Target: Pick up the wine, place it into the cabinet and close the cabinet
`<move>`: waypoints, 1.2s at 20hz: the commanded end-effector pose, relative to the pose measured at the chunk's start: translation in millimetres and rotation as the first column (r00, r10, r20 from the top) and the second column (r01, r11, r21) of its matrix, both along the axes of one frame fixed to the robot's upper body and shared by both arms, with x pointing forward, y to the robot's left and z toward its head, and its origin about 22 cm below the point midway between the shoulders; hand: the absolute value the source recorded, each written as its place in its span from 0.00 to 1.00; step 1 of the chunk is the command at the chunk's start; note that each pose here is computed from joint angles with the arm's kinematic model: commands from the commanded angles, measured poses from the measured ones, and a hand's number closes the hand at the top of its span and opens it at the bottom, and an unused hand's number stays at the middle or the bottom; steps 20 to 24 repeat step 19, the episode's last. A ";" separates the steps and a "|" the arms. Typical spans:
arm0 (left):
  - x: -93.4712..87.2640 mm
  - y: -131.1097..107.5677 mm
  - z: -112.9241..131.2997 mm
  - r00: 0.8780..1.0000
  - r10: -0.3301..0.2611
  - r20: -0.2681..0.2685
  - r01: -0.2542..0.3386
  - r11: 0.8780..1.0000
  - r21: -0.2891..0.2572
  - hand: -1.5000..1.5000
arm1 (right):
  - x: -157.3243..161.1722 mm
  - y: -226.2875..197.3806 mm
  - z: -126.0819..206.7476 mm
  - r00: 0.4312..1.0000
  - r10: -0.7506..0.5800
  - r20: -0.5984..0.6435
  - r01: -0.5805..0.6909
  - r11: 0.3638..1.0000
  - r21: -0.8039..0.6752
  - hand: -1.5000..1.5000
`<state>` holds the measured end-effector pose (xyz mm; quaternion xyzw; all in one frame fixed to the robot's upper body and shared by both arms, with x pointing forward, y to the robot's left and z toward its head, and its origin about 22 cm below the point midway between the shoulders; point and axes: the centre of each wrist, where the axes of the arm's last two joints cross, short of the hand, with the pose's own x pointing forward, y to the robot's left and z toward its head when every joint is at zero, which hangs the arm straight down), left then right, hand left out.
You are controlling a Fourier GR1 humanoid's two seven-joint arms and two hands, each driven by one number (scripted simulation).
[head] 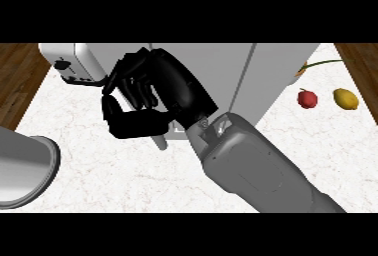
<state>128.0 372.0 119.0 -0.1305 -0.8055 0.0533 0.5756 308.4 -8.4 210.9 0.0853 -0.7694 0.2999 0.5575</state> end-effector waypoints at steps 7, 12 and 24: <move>18.2 -28.7 -3.4 0.999 -0.041 -0.027 0.040 0.999 -0.023 0.00 | 69.3 -61.2 3.4 0.995 -0.094 0.031 0.095 0.995 -0.031 1.00; 29.1 -47.0 -5.6 0.999 -0.022 -0.034 0.022 1.000 -0.020 0.00 | 77.5 -75.4 -2.1 0.991 -0.124 0.050 0.125 0.992 -0.029 1.00; 40.8 -56.5 -20.0 1.000 -0.017 -0.023 0.016 0.999 -0.031 0.00 | 82.1 -76.9 -2.9 0.991 -0.121 0.059 0.122 0.992 -0.027 1.00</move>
